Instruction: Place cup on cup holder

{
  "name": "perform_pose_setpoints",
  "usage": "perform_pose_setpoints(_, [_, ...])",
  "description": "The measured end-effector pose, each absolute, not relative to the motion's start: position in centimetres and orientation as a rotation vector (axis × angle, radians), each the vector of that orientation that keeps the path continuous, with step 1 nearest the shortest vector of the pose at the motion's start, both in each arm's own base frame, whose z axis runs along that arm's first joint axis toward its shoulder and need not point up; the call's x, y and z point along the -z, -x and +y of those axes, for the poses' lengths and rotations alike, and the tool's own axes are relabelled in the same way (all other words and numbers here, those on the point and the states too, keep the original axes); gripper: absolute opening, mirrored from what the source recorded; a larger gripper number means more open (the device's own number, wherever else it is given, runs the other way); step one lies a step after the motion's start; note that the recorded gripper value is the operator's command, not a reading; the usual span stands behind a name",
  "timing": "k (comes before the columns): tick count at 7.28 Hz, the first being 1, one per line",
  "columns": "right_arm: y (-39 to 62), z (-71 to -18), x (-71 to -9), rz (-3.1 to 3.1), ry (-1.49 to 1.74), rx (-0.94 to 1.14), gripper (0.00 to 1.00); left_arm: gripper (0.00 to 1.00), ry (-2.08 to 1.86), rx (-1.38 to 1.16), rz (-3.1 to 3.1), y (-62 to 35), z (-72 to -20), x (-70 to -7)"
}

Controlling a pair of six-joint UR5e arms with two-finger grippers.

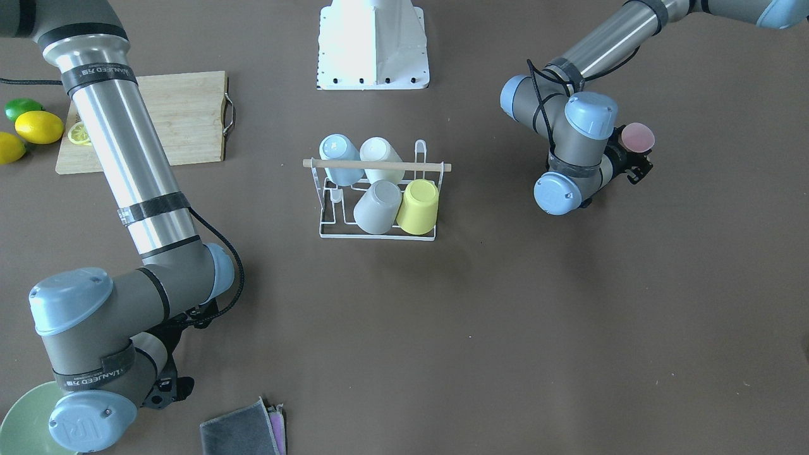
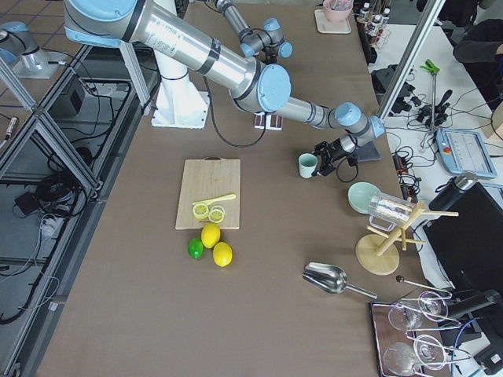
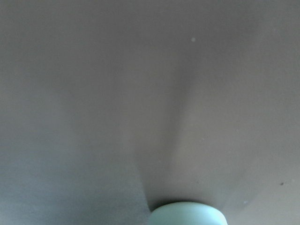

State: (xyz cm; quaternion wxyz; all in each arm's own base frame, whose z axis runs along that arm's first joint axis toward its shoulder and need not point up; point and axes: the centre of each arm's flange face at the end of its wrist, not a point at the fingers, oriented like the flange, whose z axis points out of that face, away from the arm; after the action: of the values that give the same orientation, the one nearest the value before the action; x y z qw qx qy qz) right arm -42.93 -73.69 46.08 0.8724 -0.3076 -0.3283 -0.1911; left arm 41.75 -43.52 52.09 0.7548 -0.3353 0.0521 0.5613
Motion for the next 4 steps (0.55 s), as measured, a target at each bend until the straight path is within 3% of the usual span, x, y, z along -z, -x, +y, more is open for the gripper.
perform_pose_setpoints(4, [43.3, -72.8, -46.7, -0.621, 0.651, 0.477, 1.0, 0.56, 0.668, -1.119, 0.183, -35.9, -44.2, -51.2])
